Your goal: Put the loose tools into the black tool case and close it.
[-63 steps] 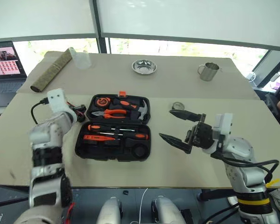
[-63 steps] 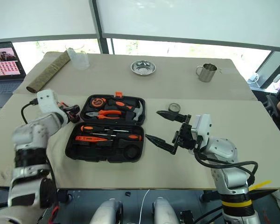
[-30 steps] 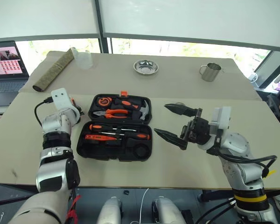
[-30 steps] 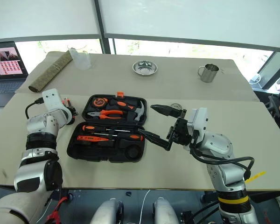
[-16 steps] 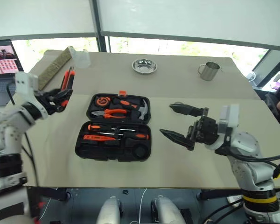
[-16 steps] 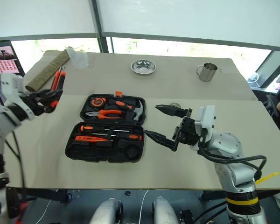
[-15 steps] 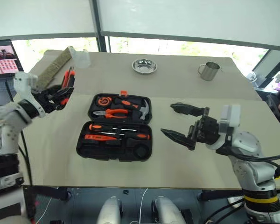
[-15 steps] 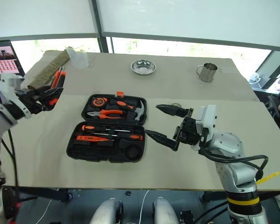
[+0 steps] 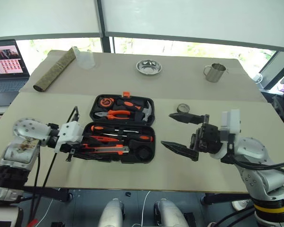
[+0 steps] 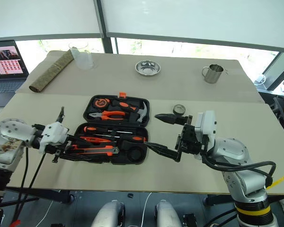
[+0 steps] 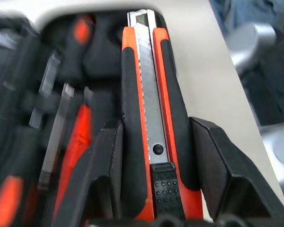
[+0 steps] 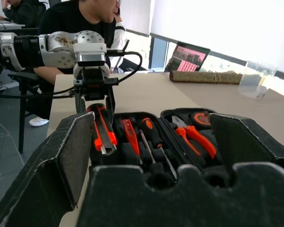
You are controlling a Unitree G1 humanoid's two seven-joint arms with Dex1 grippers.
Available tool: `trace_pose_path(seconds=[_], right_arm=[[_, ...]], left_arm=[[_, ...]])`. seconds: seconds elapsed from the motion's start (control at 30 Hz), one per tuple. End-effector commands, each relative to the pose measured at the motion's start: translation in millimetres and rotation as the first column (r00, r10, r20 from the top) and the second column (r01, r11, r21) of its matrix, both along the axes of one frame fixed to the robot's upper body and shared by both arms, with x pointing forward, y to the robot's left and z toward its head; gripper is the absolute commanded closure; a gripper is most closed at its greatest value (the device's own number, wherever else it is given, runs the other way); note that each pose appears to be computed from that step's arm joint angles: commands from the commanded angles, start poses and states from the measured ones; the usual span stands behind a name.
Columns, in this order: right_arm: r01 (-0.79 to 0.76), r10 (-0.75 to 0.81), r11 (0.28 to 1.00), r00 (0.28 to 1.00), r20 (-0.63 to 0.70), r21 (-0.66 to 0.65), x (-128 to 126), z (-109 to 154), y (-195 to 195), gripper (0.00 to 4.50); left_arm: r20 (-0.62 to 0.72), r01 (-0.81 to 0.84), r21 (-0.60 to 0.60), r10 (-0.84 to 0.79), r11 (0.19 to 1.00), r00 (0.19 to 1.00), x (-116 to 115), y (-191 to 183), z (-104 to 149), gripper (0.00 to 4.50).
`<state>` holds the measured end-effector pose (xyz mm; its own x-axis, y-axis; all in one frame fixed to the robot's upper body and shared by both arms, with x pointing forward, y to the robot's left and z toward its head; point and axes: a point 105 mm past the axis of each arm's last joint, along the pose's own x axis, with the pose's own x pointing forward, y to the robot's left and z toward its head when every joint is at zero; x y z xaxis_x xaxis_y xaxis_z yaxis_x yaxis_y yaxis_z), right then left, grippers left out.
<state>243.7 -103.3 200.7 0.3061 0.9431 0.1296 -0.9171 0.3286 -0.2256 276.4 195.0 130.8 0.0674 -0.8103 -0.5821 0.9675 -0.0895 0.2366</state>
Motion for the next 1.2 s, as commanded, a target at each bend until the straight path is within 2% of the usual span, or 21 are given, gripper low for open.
trace_pose_path(seconds=[0.03,0.33,0.67,0.73,0.87,0.9,1.0,1.2], right_arm=[[-0.010,0.010,1.000,0.999,0.032,0.016,-6.0,6.2,-1.4,0.00],[0.006,-0.007,0.999,1.000,0.028,0.035,-4.5,0.7,-7.4,0.00],[0.018,-0.019,0.999,0.999,0.028,0.033,-5.8,-6.3,-12.6,0.00],[0.017,-0.018,0.999,0.999,0.027,0.034,-5.5,-6.8,-13.1,0.00],[0.002,-0.002,1.000,1.000,0.016,0.025,-5.5,-10.7,-13.7,0.00],[-0.001,0.001,1.000,1.000,0.016,0.023,-5.4,-11.5,-13.8,0.00],[-0.001,0.000,1.000,1.000,0.017,0.026,-2.9,-12.3,-15.0,0.00],[0.003,-0.003,0.999,1.000,0.017,0.032,-0.4,-17.3,-16.2,0.00]], left_arm=[[0.070,0.025,0.077,-0.031,0.997,0.997,4.5,-1.6,-3.6,2.82],[0.105,0.023,0.162,-0.041,0.986,0.994,20.4,-1.3,-20.0,2.82],[0.034,0.033,0.123,-0.037,0.992,0.999,11.8,-3.0,-23.3,2.82],[0.012,-0.022,0.080,0.021,0.997,1.000,15.9,-7.4,-21.0,1.81],[0.064,0.011,-0.023,-0.010,1.000,0.998,16.2,-19.4,-9.1,0.55],[0.069,0.008,-0.045,-0.005,0.999,0.998,16.4,-20.5,-6.7,0.09],[0.071,-0.001,-0.141,0.011,0.990,0.997,14.2,-22.4,6.7,0.04],[0.104,-0.034,-0.235,0.060,0.971,0.993,11.3,-13.8,20.2,0.04]])
